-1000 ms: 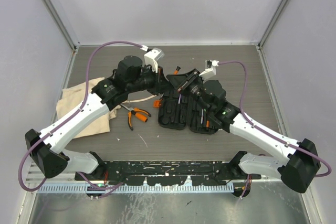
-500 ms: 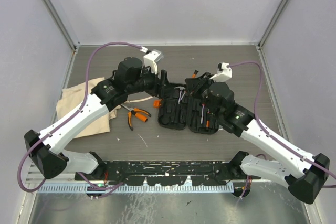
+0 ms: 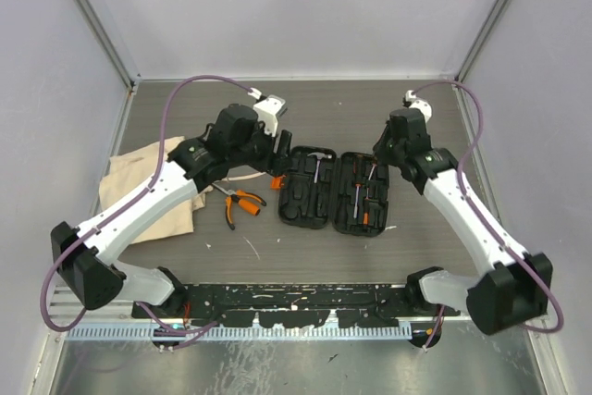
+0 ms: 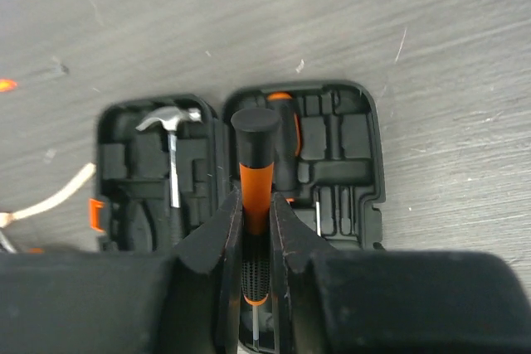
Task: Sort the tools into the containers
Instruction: Pick up the screwdriver from the center of the board, then place the screwdriver in the storage box.
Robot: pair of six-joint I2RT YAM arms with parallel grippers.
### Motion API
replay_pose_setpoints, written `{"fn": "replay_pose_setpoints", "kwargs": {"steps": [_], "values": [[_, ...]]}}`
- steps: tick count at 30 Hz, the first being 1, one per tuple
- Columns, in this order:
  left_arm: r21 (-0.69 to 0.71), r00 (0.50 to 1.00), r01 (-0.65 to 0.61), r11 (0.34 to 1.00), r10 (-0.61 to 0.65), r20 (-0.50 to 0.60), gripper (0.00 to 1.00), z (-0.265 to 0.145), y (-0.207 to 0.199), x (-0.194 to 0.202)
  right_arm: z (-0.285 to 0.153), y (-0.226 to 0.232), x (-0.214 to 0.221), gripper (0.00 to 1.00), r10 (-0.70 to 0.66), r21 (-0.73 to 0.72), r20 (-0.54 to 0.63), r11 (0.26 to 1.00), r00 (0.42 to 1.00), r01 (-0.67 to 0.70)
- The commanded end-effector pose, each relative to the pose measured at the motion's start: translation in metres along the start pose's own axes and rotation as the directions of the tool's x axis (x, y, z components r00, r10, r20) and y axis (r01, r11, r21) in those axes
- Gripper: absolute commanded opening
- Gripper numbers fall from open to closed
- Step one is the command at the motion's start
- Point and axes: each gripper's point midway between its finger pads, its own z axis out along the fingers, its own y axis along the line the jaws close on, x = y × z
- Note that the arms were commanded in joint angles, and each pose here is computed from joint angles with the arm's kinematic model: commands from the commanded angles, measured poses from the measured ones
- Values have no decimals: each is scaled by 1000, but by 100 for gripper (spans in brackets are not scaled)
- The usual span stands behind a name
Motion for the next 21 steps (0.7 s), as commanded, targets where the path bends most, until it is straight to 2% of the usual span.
{"fn": "replay_pose_setpoints", "kwargs": {"steps": [1,10,17,21], "values": [[-115,998,-55,992,55,2,65,8,25,-2,19,-1,18,1,-118,-23,-139,993,983,116],[-140,996,-52,989,41,-85,66,25,35,19,61,-29,37,1,-198,99,-233,969,952,226],[-155,995,-52,987,38,-92,68,25,37,18,77,-43,61,1,-206,127,-296,959,933,252],[-156,995,-53,986,39,-92,68,24,38,18,82,-58,67,1,-202,187,-287,947,937,261]]}}
